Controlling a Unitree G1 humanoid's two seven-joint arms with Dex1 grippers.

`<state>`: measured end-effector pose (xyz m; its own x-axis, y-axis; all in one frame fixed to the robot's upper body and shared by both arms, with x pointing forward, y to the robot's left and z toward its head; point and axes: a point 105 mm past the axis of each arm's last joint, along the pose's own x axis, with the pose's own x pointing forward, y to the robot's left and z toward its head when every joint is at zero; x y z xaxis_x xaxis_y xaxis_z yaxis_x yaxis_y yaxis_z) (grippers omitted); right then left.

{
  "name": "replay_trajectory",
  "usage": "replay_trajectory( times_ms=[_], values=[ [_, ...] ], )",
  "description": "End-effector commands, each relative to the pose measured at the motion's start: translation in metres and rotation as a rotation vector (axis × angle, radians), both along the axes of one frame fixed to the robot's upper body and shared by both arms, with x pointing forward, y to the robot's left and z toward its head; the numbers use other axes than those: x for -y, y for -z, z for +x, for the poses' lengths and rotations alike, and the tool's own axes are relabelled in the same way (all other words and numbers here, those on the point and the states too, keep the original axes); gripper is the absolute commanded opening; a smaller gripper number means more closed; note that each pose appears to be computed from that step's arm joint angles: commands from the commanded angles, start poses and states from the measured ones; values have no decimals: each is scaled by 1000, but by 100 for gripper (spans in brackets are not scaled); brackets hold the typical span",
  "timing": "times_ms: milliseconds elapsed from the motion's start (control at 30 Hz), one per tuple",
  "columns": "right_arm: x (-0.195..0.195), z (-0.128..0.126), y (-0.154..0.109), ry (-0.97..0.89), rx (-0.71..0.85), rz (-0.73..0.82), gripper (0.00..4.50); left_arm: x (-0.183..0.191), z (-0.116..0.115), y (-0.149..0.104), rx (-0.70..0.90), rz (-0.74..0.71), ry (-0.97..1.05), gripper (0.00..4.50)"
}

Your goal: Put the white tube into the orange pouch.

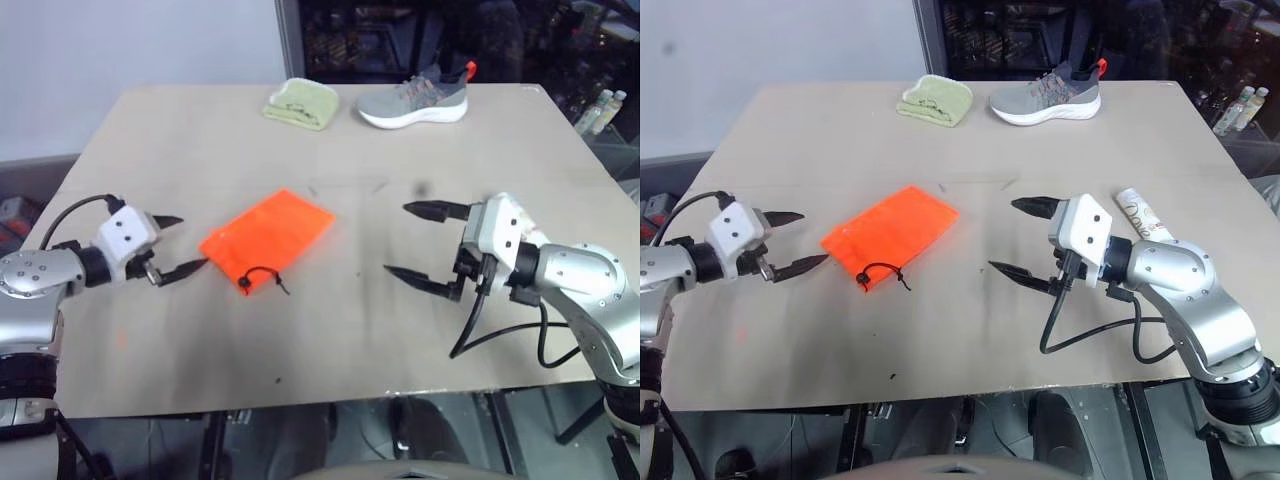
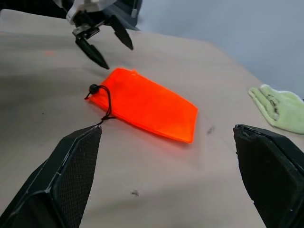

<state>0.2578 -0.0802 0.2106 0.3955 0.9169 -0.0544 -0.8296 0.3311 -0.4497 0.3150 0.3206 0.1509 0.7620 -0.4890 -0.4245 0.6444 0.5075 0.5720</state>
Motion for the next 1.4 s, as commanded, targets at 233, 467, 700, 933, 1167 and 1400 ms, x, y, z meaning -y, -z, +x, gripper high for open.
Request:
replay_trajectory(
  times_ms=[233,467,700,933,1167,1400],
  values=[
    [-1,-7,-10,-2,45,17,449,-3,17,-13,96,180,81,446],
    [-1,-11,-10,-21,38,17,449,13,21,-6,98,226,213,446],
    [-6,-20,-11,-82,1,47,449,16,24,-2,96,235,233,446],
    [-7,-22,-10,-99,-9,54,450,24,30,-5,117,219,242,271],
    [-7,-22,-9,-91,-11,62,450,37,23,-24,70,49,315,7],
    [-2,-17,-5,-54,-17,67,450,83,-7,-50,-290,-364,354,7]
  ],
)
